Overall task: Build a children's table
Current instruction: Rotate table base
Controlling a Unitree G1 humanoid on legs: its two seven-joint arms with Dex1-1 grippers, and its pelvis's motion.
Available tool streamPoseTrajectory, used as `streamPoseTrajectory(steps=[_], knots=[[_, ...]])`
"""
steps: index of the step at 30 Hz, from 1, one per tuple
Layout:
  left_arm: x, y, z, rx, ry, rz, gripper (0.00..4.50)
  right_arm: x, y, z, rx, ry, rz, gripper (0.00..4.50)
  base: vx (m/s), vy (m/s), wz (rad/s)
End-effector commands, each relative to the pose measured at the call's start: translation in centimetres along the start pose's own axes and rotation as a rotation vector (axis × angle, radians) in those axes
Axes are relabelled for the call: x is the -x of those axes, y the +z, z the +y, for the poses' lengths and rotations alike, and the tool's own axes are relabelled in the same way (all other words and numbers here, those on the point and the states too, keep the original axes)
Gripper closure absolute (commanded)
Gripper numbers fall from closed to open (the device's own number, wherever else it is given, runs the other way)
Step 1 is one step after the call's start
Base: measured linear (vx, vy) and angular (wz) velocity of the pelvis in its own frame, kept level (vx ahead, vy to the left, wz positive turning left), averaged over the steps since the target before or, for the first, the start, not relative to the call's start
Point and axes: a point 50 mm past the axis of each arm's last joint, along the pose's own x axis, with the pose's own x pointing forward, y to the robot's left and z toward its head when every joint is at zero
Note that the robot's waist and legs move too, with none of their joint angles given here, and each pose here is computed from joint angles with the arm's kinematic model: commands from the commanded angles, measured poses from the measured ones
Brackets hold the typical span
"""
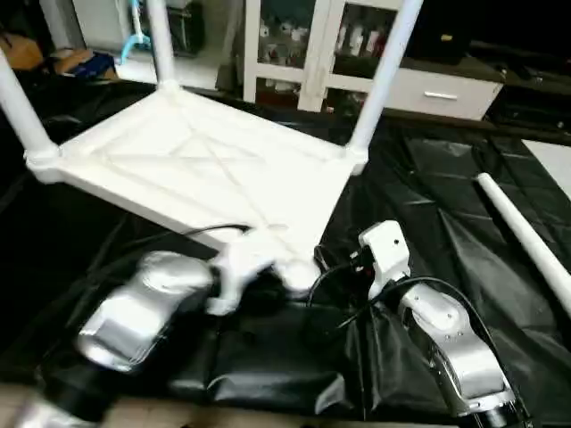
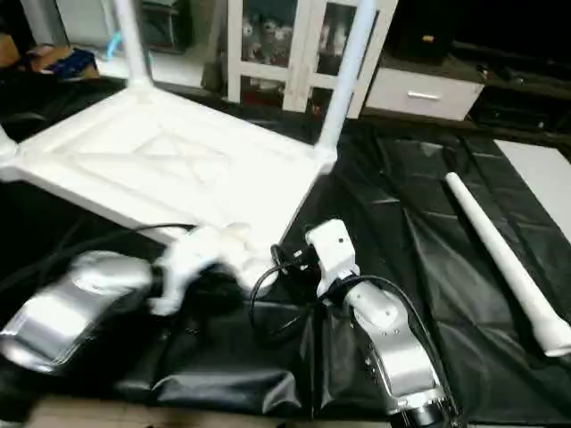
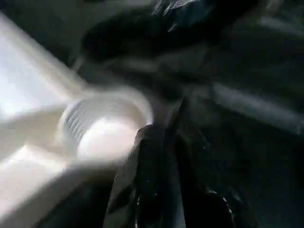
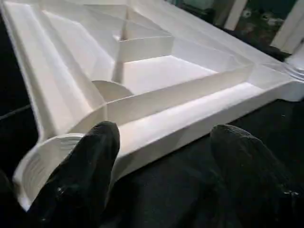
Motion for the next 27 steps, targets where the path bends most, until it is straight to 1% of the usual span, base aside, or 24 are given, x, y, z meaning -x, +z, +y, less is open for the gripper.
streamPoseTrajectory(steps=[1,2,3,4,5,7,9,10,11,12,13,14,15,16,17,18,20,21,22,23,24,25,26,27], knots=[[-0.5,0.7,-0.2,-0.032,-0.011,-0.013,3.83,0.5,0.5,-0.9,0.006,-0.055,-0.016,1.11,0.000,0.000,0.00],[-0.4,0.8,-0.3,-0.036,-0.020,-0.009,3.83,0.6,0.7,-1.4,0.009,-0.082,-0.020,1.11,0.000,0.000,0.00],[0.1,0.8,-0.3,-0.034,-0.023,-0.006,3.83,0.8,0.9,-2.2,0.013,-0.129,-0.016,1.11,0.000,0.000,0.00],[1.2,0.9,0.2,-0.025,-0.012,-0.015,3.83,0.9,1.1,-3.9,0.001,-0.218,0.005,1.11,0.000,0.000,0.00],[2.6,1.2,0.7,-0.011,0.008,-0.033,3.83,1.0,1.9,-5.5,-0.014,-0.283,0.006,1.11,0.000,0.000,0.00],[4.0,1.6,1.2,0.006,0.030,-0.065,3.83,1.0,2.9,-7.1,-0.002,-0.322,0.009,1.11,0.000,0.000,0.00],[5.4,2.2,1.8,0.037,0.068,-0.114,3.83,1.1,3.6,-9.2,0.045,-0.363,0.074,1.11,0.000,0.000,0.00],[5.5,2.2,1.9,0.039,0.076,-0.119,3.83,1.1,3.6,-9.4,0.050,-0.366,0.083,1.11,0.000,0.000,0.00],[6.4,2.7,2.8,0.070,0.159,-0.159,3.83,1.3,4.0,-11.4,0.062,-0.355,0.172,1.11,0.000,0.000,0.00],[6.6,2.8,3.2,0.088,0.199,-0.172,3.83,1.4,3.9,-12.1,0.037,-0.322,0.210,1.11,0.000,0.000,0.00],[6.6,2.8,3.4,0.094,0.212,-0.176,3.81,1.5,3.9,-12.3,0.026,-0.309,0.222,0.85,0.000,0.000,0.00],[6.5,2.8,4.0,0.133,0.275,-0.196,3.81,1.8,3.9,-13.7,0.029,-0.330,0.260,0.85,0.000,0.000,0.00],[6.3,2.8,4.2,0.148,0.293,-0.197,3.81,2.0,3.9,-14.4,0.035,-0.343,0.283,0.85,0.000,0.000,0.00],[5.9,2.7,4.6,0.191,0.338,-0.193,3.81,3.0,3.9,-16.7,0.057,-0.392,0.357,0.79,0.000,0.000,0.00],[5.8,2.7,4.6,0.192,0.334,-0.190,3.81,3.2,3.9,-17.1,0.061,-0.402,0.374,0.64,0.000,0.000,0.00],[5.4,2.8,4.2,0.187,0.301,-0.179,3.81,4.3,3.8,-18.9,0.066,-0.439,0.450,0.51,0.000,0.000,0.00],[5.1,3.2,3.3,0.160,0.230,-0.188,3.81,5.5,3.6,-20.4,0.071,-0.480,0.510,0.43,0.000,0.000,0.00],[5.0,3.4,3.2,0.170,0.231,-0.209,3.81,5.9,3.7,-21.0,0.069,-0.503,0.507,0.33,0.000,0.000,0.00],[4.9,3.7,3.3,0.193,0.247,-0.240,3.81,6.3,3.9,-21.5,0.062,-0.529,0.493,0.08,0.000,0.000,0.00],[4.8,3.8,3.6,0.213,0.288,-0.267,3.81,6.3,4.2,-21.7,0.050,-0.543,0.459,0.08,0.000,0.000,0.00],[4.7,3.9,4.5,0.243,0.398,-0.309,3.81,5.8,5.0,-21.6,0.014,-0.551,0.370,0.02,0.000,0.000,0.00],[4.8,3.8,5.1,0.252,0.479,-0.331,3.81,5.4,5.5,-21.3,-0.011,-0.543,0.307,0.02,0.000,0.000,0.00],[4.8,3.7,5.5,0.263,0.547,-0.353,3.81,4.8,6.0,-20.8,-0.034,-0.532,0.239,0.02,0.000,0.000,0.00],[4.8,3.4,5.5,0.286,0.583,-0.375,3.81,4.5,6.1,-20.4,-0.049,-0.526,0.192,0.02,0.000,0.000,0.00]])
